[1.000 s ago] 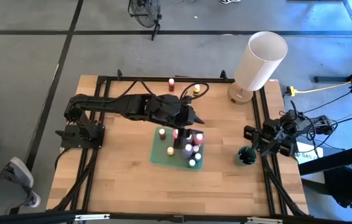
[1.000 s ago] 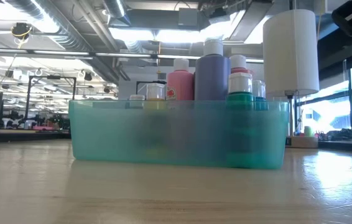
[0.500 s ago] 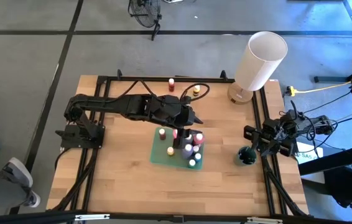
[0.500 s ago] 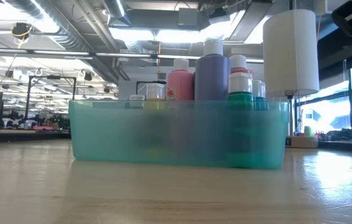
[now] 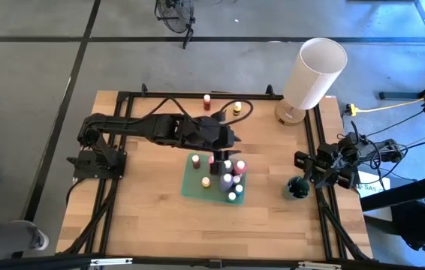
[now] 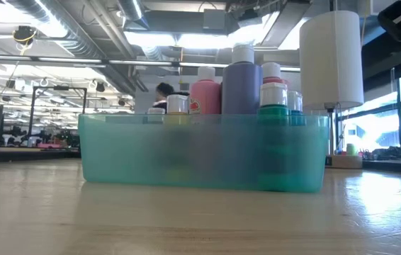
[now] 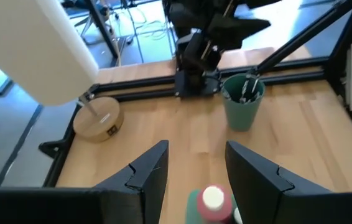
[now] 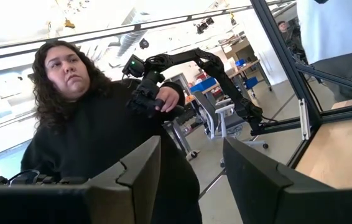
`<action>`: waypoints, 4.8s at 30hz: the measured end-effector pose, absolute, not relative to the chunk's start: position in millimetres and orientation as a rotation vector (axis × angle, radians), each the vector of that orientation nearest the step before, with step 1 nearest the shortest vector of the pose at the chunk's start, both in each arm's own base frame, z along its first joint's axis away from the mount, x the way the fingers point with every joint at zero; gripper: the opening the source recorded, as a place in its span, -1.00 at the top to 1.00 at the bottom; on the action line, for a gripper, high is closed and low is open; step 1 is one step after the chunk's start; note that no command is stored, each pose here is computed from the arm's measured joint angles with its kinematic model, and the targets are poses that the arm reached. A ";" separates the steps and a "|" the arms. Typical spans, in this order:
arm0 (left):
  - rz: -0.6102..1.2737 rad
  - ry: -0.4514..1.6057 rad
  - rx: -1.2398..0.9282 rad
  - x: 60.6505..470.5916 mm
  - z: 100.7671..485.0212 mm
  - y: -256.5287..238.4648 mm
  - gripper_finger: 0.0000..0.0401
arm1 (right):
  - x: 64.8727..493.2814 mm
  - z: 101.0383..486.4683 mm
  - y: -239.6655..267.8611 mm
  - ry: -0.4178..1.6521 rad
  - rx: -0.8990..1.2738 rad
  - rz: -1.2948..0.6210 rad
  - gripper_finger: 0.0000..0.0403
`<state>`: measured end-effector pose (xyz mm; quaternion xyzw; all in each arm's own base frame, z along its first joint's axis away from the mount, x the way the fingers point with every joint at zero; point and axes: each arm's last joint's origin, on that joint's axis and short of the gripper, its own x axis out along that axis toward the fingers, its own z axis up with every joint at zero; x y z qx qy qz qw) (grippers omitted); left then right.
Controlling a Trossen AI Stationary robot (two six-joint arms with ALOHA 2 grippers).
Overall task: Pick & Place Paint Supplies
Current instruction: Put the small red paint bottle into the light green bin
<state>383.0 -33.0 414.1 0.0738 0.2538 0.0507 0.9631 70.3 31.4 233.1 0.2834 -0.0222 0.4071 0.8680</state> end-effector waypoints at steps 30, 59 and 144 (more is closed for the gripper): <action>0.119 0.586 0.167 374.5 411.8 -31.6 0.23 | 66.0 221.4 37.3 0.203 0.590 1.106 0.12; 0.361 0.593 0.337 286.4 468.2 1.7 0.23 | 38.7 351.0 16.1 -0.326 0.304 0.533 0.12; 0.124 1.084 0.206 323.7 264.9 286.4 -0.11 | 89.3 490.2 28.2 -0.399 0.079 0.520 0.12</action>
